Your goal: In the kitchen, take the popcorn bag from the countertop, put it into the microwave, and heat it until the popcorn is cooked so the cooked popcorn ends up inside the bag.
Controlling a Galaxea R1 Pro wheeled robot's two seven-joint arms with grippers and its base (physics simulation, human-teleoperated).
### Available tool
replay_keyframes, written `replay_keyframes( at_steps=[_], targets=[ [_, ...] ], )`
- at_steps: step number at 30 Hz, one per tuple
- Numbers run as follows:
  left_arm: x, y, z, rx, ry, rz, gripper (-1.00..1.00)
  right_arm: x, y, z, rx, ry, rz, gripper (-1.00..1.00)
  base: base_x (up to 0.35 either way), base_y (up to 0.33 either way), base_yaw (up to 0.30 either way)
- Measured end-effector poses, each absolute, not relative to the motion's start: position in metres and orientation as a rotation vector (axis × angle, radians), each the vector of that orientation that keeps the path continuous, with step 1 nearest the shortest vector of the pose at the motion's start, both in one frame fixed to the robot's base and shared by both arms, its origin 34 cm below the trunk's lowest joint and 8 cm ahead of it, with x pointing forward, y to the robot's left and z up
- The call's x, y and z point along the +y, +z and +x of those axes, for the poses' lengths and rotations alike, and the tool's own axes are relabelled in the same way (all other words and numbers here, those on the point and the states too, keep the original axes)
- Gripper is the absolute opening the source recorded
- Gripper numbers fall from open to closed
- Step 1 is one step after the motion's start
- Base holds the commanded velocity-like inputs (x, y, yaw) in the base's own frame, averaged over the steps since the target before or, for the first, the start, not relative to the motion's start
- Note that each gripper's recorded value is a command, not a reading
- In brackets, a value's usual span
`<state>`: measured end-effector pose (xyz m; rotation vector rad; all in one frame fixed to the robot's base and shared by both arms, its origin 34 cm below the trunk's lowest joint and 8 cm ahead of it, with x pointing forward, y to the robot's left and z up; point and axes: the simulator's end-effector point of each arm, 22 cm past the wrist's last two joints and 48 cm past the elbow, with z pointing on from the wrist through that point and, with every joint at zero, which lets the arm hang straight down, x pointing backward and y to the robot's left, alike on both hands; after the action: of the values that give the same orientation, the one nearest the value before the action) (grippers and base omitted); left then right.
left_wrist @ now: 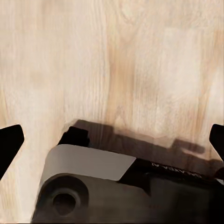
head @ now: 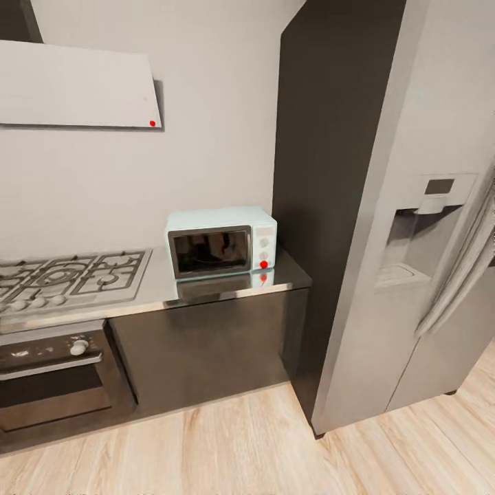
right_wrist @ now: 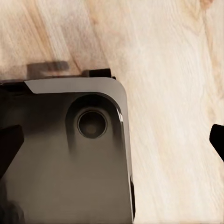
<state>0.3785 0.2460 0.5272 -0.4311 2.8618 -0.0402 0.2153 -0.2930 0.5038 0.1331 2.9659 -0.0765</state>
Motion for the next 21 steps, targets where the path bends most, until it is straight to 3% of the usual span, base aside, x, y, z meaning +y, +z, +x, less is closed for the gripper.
replay_keyframes(
  at_steps=[3,9,16,21],
  targets=[
    [0.264,0.513,0.314,2.939,0.011,-0.446,1.0,-0.292,0.504,0.215,2.967,-0.077,0.132,1.0,-0.005,0.0,0.0],
    [0.263,0.51,0.3,2.958,0.013,-0.435,1.0,-0.293,0.504,0.214,2.969,-0.076,0.132,1.0,0.0,0.0,0.03],
    [0.261,0.511,0.303,2.941,0.012,-0.43,1.0,-0.293,0.504,0.214,2.976,-0.076,0.104,1.0,0.0,0.0,0.264],
    [0.262,0.511,0.305,2.931,0.014,-0.428,1.0,-0.279,0.503,0.217,2.977,-0.057,-0.082,1.0,0.0,0.0,0.299]
  ],
)
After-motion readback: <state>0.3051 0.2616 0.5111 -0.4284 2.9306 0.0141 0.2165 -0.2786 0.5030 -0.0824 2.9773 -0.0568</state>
